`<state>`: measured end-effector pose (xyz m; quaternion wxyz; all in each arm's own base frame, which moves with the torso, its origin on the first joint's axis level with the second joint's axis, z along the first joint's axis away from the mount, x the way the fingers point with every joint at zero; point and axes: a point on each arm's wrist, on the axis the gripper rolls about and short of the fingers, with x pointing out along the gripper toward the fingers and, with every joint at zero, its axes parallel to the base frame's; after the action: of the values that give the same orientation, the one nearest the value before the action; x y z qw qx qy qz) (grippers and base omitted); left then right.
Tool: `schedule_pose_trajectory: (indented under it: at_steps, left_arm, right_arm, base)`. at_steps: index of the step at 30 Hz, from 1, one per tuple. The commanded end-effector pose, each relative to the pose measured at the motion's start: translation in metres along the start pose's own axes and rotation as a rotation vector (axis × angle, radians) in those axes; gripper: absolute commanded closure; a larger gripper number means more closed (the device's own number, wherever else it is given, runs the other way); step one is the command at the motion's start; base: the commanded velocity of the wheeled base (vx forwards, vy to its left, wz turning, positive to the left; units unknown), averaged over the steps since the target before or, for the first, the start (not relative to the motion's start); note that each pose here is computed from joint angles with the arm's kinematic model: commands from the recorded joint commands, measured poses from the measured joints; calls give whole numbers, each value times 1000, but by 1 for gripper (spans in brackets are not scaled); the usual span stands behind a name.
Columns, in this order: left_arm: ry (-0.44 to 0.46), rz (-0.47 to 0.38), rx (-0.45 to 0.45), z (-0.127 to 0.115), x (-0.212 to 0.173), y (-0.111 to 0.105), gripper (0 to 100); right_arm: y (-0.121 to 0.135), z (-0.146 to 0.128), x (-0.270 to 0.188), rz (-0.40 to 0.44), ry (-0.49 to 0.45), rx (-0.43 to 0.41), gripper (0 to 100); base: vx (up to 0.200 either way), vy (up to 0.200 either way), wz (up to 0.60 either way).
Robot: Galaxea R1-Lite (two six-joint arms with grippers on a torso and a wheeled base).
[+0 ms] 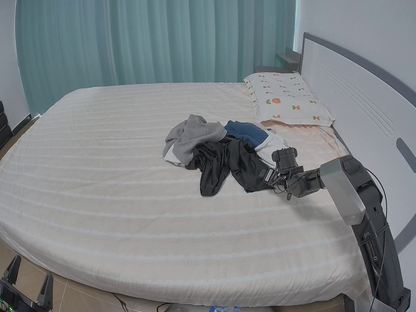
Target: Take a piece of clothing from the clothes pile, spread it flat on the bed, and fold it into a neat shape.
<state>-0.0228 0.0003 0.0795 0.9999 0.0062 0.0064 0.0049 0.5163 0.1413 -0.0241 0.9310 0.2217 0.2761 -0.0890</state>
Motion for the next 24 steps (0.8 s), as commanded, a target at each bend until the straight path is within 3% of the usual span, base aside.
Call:
schedule_pose_trajectory:
  at_steps: [1, 7, 18, 22, 23, 24]
  left_arm:
    - [-1, -1, 0, -5, 0, 0, 0]
    - [1, -1, 0, -5, 0, 0, 0]
    - [1, -1, 0, -5, 0, 0, 0]
    - [1, -1, 0, -5, 0, 0, 0]
    - [1, -1, 0, -5, 0, 0, 0]
    - [1, -1, 1, -5, 0, 0, 0]
  right_arm:
    - [-2, 8, 0, -4, -18, 10, 0]
    - [-3, -14, 11, -6, 14, -7, 0]
    - [18, -41, 13, 37, 30, -39, 0]
    - [26, -43, 11, 74, 0, -33, 0]
    - [26, -43, 11, 74, 0, -33, 100]
    - [28, -35, 9, 92, -31, -20, 100]
  base:
    - [0, 0, 0]
    - [0, 0, 0]
    - [0, 0, 0]
    - [0, 0, 0]
    - [0, 0, 0]
    - [0, 0, 0]
